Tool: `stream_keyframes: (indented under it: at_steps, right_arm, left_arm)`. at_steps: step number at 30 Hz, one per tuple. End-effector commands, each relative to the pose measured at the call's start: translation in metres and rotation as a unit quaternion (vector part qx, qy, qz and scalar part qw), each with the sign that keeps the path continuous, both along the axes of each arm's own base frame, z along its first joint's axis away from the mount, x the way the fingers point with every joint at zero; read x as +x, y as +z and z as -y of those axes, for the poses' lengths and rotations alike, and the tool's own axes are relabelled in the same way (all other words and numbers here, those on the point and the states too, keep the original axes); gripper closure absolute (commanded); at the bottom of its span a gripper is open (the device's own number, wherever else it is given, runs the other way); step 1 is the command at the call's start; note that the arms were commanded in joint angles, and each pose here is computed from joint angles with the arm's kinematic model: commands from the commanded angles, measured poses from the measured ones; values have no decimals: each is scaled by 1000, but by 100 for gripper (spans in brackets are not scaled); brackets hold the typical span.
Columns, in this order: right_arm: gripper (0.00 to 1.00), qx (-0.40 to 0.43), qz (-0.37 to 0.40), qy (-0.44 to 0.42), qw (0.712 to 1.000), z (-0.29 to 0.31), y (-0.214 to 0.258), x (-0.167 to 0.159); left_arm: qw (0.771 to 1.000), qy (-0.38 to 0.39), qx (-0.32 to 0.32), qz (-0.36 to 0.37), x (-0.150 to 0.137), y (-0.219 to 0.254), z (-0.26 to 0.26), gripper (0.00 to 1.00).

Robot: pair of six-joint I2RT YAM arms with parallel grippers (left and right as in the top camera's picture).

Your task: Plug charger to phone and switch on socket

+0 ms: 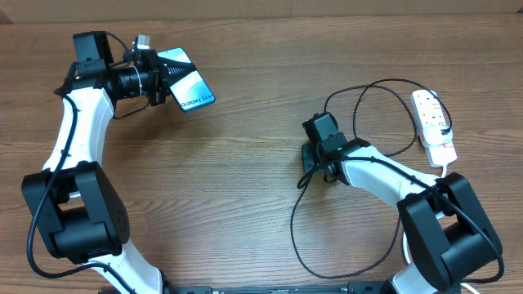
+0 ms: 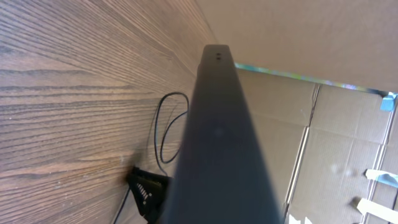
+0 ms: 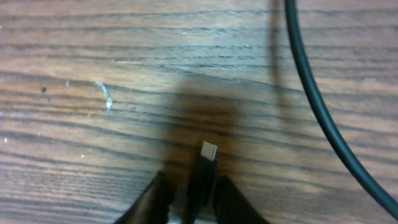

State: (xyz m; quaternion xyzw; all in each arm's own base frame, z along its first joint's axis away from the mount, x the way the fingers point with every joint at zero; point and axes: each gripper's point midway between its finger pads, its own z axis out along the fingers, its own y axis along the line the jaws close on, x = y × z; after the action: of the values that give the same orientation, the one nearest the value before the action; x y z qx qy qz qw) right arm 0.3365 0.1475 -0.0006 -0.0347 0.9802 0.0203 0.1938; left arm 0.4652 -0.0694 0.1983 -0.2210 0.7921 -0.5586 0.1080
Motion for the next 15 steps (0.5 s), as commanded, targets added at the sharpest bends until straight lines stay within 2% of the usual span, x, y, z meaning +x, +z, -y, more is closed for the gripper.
stream_keyframes:
  at_steps: [1,11,15]
  right_arm:
    - [71,-18,-41,-2,999,11,-25,-18]
    - [71,-11,-36,-5,999,9,-24,-16]
    - [75,-2,-18,-5,1000,5,-21,-7]
  left_arm:
    - [1000,-15,4,27,-4,9,1,96]
    - [999,-22,11,35,-6,8,2,96]
    - [999,-22,11,35,-6,8,2,96]
